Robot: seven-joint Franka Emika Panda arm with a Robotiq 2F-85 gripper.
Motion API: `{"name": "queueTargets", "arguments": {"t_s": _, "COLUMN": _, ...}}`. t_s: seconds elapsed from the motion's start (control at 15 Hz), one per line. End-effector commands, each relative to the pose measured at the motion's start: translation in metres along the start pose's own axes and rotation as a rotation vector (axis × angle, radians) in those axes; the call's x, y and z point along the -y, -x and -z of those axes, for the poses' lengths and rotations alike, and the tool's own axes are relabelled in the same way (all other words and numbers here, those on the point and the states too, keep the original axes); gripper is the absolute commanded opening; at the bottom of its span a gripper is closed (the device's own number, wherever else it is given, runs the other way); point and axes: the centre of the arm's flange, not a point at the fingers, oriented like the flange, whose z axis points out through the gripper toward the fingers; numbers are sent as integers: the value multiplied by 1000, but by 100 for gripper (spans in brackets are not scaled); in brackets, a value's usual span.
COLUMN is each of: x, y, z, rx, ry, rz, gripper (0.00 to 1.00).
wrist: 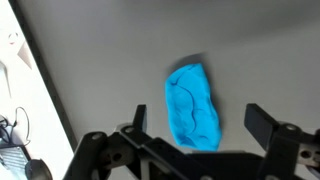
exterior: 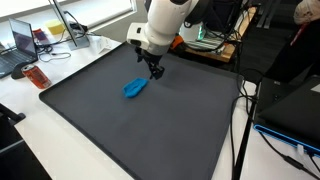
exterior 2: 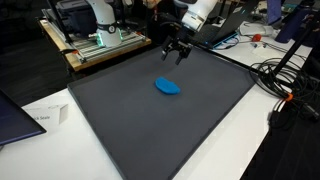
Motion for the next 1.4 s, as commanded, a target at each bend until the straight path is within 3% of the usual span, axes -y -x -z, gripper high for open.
{"name": "queueTargets", "arguments": {"t_s": 0.0, "x": 17, "y": -39, "z": 18, "rx": 24, "ry": 33, "rz": -4, "gripper": 100}}
{"name": "queueTargets", "arguments": {"t_s": 0.2, "x": 20, "y": -66, "z": 28, "rx": 44, "ry": 18, "rz": 18, "gripper": 100}}
{"name": "queueTargets", "arguments": {"t_s": 0.67, "x": 16, "y": -131, "z": 25, "rx": 102, "ry": -130, "rz": 86, "gripper": 100}}
{"name": "queueTargets", "arguments": {"t_s": 1.33, "x": -8, "y": -183, "z": -3, "rx": 298, "ry": -253, "rz": 180, "gripper": 100}}
